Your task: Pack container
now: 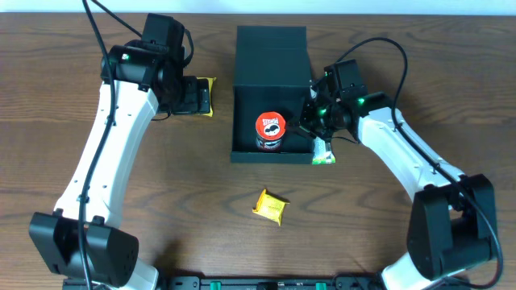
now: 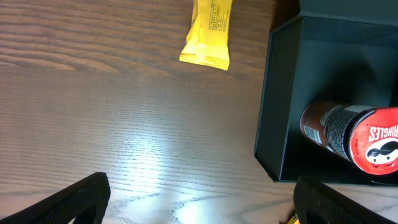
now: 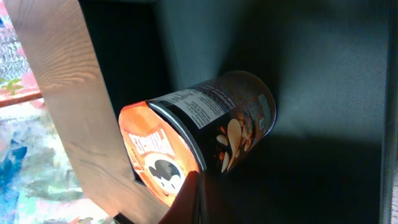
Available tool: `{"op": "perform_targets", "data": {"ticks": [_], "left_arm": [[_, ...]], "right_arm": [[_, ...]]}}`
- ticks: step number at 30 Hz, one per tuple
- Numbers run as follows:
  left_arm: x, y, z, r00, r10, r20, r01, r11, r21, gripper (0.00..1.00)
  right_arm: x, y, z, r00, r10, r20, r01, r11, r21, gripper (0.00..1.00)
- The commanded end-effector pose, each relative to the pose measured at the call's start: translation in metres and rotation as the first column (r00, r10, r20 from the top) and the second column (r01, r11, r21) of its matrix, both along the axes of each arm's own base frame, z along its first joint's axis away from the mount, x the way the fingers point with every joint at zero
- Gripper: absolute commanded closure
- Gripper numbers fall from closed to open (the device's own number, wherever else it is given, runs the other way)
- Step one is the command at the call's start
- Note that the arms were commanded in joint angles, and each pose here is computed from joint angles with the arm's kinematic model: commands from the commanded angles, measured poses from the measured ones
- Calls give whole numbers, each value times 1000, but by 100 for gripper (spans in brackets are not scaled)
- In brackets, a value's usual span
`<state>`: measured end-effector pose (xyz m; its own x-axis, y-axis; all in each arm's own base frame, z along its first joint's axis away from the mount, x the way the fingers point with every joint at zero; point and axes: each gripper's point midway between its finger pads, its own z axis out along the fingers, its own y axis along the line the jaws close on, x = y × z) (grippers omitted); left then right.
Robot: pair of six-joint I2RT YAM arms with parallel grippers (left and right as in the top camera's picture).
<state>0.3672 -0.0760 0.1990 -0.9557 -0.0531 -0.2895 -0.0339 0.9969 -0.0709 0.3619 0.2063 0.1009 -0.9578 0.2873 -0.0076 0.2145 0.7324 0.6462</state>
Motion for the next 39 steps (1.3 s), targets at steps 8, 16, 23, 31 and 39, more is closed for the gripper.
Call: {"op": "perform_targets", "data": {"ticks": [8,16,23,31,39], "left_arm": [[2,-3,3,1000,-3,6,4,1000,-20,4],[2,-3,3,1000,-4,7,4,1000,-21,5],[3,-4,3,1000,-4,9,4,1000,-21,4],[3,-4,3,1000,-4,9,4,1000,-21,5],[3,-4,3,1000,-4,9,4,1000,-21,5]], "right_arm": [[5,18,17,999,29,46,-33,997,70,98],[4,18,17,999,31,41,-34,997,69,98],[2,24,13,998,36,54,-38,999,26,98],[2,18,6,998,26,59,-25,999,-27,99],[3,15,4,998,24,63,-21,999,-50,99]]}}
